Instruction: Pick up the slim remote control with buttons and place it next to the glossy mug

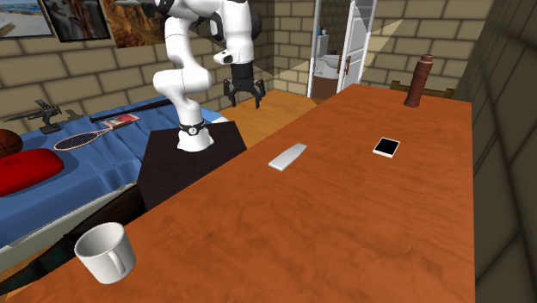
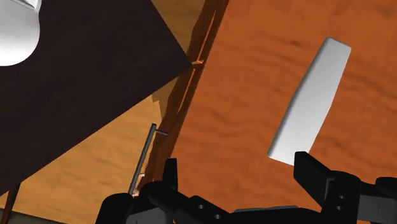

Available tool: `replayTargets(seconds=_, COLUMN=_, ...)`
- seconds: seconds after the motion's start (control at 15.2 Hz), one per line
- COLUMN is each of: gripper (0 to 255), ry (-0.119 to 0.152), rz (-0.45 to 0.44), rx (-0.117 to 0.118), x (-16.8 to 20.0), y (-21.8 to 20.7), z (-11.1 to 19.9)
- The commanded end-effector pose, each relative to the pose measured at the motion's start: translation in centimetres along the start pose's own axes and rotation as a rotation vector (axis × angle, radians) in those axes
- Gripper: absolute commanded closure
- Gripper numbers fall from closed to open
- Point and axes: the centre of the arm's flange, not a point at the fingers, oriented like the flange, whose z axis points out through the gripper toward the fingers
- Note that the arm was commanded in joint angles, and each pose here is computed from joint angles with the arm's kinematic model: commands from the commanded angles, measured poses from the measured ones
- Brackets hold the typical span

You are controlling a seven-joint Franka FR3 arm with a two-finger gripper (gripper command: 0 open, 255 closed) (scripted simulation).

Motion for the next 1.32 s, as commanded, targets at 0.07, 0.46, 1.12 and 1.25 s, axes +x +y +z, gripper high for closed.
replayTargets(seconds=0.07, gripper=0, ry=0.006, rz=0.069, rx=-0.003, x=-0.7, y=-2.7, z=2.7)
replayTargets(seconds=0.46, gripper=0, ry=0.015, rz=0.199, rx=-0.014, x=-1.5, y=-8.8, z=7.9)
replayTargets(seconds=1.12, gripper=0, ry=0.03, rz=0.391, rx=-0.03, x=-1.1, y=-17.7, z=16.3)
replayTargets(seconds=1.25, gripper=0, ry=0.03, rz=0.391, rx=-0.03, x=-1.1, y=-17.6, z=17.4)
